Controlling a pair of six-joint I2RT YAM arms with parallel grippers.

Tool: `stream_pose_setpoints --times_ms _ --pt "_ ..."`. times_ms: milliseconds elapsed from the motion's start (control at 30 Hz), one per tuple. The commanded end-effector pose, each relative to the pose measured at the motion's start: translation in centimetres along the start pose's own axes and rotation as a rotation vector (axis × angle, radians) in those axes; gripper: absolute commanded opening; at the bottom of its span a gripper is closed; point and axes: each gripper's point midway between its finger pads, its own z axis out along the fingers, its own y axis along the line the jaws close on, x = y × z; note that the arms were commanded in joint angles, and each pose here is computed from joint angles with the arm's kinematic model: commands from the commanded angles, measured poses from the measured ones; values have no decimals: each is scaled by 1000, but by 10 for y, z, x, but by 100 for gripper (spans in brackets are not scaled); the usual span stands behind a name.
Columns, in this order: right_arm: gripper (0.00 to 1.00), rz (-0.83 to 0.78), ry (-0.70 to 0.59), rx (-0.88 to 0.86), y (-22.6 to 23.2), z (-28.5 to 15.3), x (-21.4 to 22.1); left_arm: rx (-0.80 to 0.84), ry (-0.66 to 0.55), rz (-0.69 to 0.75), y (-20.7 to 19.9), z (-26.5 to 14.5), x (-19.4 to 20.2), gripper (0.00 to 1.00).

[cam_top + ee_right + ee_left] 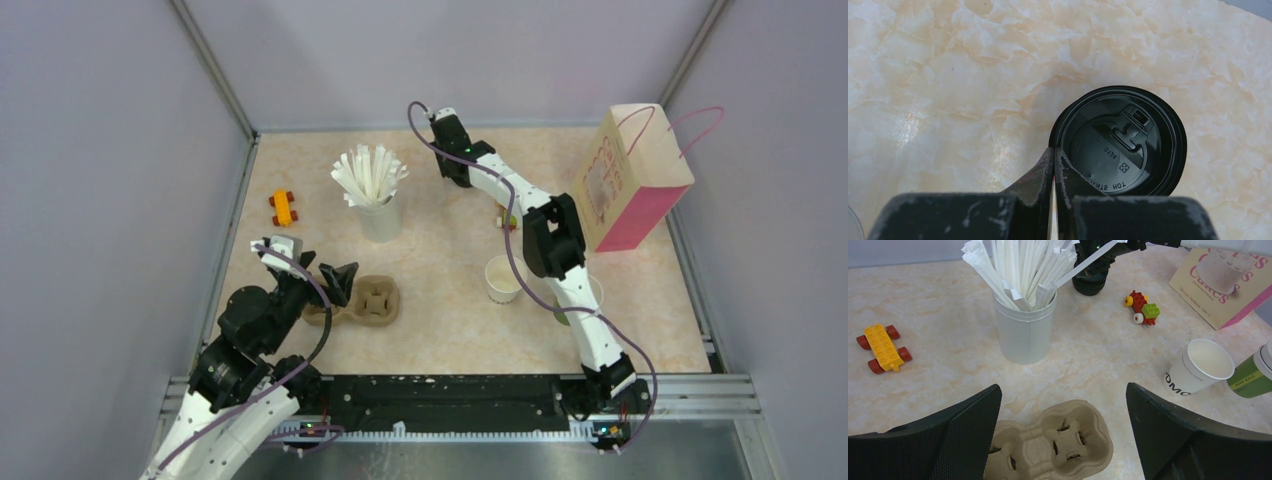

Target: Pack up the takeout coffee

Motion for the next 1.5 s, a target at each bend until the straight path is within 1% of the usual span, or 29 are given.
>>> stream_pose_setpoints --times_ms 0,200,367,567,1000,1167,1267,1367,1467 --pt "0 -2 -56 -2 6 -6 -17 17 -27 1 -4 3 -7 99" --pt "0 16 -96 -13 3 -23 -33 15 -25 0 -4 3 -7 99" --pt "0 50 -152 -42 2 -48 -54 14 -26 -1 -3 3 -7 99" --pt "0 70 -190 -47 -4 -73 -67 7 -24 -2 -2 3 -7 99" --pt "0 86 -218 -62 -16 -119 -65 -2 -26 -5 -1 2 -8 99" --pt "0 140 -224 -155 -11 -159 -63 -5 -33 -3 0 2 -10 99" --pt "0 201 -230 -225 -7 -188 -57 18 -47 -6 -4 0 -14 99" --pt "0 264 -227 -311 -1 -217 -42 68 -76 -6 -13 -4 -22 99" --pt "0 342 -245 -421 9 -249 -31 156 -109 1 -28 -9 -32 99"
